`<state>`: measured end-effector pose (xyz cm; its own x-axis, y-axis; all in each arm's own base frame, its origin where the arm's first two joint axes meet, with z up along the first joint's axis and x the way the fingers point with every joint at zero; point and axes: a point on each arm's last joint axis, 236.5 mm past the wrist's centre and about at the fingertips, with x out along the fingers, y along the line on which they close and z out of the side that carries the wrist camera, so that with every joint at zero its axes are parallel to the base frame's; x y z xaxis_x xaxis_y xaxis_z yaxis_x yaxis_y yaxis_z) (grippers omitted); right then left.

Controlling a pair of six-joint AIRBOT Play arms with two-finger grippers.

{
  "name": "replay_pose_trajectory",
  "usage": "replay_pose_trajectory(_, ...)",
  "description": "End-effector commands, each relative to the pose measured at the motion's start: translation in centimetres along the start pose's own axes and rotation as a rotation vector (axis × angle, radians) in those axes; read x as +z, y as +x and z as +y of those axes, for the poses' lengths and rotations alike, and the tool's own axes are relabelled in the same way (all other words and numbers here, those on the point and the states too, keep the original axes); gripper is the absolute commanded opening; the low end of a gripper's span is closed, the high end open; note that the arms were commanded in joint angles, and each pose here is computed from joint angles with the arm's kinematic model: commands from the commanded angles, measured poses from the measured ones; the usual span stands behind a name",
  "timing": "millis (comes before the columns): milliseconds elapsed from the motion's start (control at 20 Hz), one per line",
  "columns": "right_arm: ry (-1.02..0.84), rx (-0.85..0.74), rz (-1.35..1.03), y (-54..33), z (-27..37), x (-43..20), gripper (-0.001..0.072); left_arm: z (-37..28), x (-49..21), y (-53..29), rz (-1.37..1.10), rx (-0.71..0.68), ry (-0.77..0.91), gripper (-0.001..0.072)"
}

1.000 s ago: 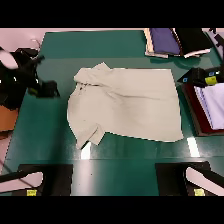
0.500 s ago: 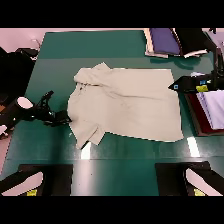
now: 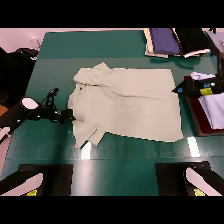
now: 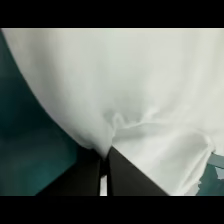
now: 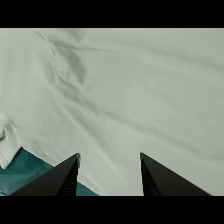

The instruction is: Fold the shirts.

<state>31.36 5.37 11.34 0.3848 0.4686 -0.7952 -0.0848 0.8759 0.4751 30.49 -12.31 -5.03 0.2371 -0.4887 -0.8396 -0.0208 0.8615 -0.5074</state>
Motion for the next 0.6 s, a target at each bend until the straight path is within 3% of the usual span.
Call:
replay_pose_trajectory(0,0.164,-0.153,0.118,-0.4,-7.0,-6.0,0.0428,-1.8,1.8,-2.6,-0.060,-0.004,0.077,0.0027)
replay_pose_trajectory(150,0.397,-0.196,0.201,1.2,-11.6,-13.4,0.0517,-2.8,2.7,-4.0,-0.107,-0.013,0.109,0.0027)
replay_pose_trajectory(300,0.549,-0.161,0.272,4.0,-12.6,-18.4,0.0507,-2.7,2.7,-3.9,-0.106,-0.011,0.110,0.0027)
replay_pose_trajectory(550,0.603,-0.142,0.359,6.7,-12.9,-20.4,0.0496,-2.7,2.7,-3.9,-0.107,-0.012,0.109,0.0028)
